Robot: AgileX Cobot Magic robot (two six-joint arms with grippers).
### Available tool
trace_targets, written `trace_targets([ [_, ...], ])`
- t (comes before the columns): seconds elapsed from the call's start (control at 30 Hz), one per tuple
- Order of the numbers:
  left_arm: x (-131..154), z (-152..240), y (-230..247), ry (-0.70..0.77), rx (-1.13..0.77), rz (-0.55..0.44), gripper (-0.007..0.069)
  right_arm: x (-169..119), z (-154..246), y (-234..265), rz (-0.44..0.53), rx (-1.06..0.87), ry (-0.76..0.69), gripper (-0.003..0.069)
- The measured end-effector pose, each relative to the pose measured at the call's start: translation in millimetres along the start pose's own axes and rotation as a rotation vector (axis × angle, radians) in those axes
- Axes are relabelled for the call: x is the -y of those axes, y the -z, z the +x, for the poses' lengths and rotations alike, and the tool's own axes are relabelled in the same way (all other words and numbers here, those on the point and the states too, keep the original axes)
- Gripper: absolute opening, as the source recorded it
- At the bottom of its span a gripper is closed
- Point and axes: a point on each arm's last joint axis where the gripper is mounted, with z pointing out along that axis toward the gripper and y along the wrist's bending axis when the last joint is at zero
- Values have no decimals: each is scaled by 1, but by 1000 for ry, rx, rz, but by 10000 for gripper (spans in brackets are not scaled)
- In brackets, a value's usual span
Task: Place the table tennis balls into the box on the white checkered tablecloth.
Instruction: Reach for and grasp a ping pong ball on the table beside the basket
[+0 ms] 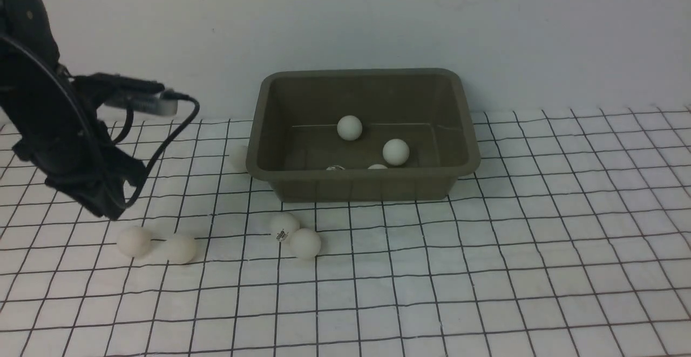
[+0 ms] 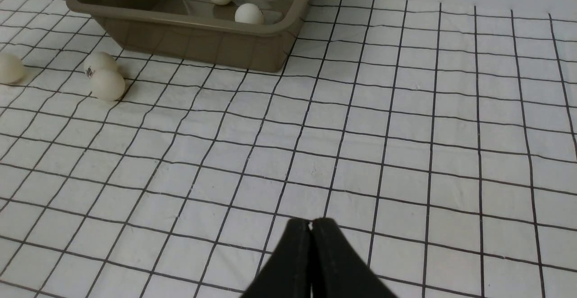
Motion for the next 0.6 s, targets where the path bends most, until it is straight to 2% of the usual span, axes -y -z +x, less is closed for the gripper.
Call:
trace_targets([
  [0.23,-6,7,-16,26,-1,-3,351,0,0,0,-5,1,-4,-18],
  [0.43,-9,0,-19,28,66,-26,464,-1,0,0,-6,1,-4,-18],
  [0.6,-14,-7,-38,33,55,-24,501,-1,0,0,-8,0,-6,-18],
])
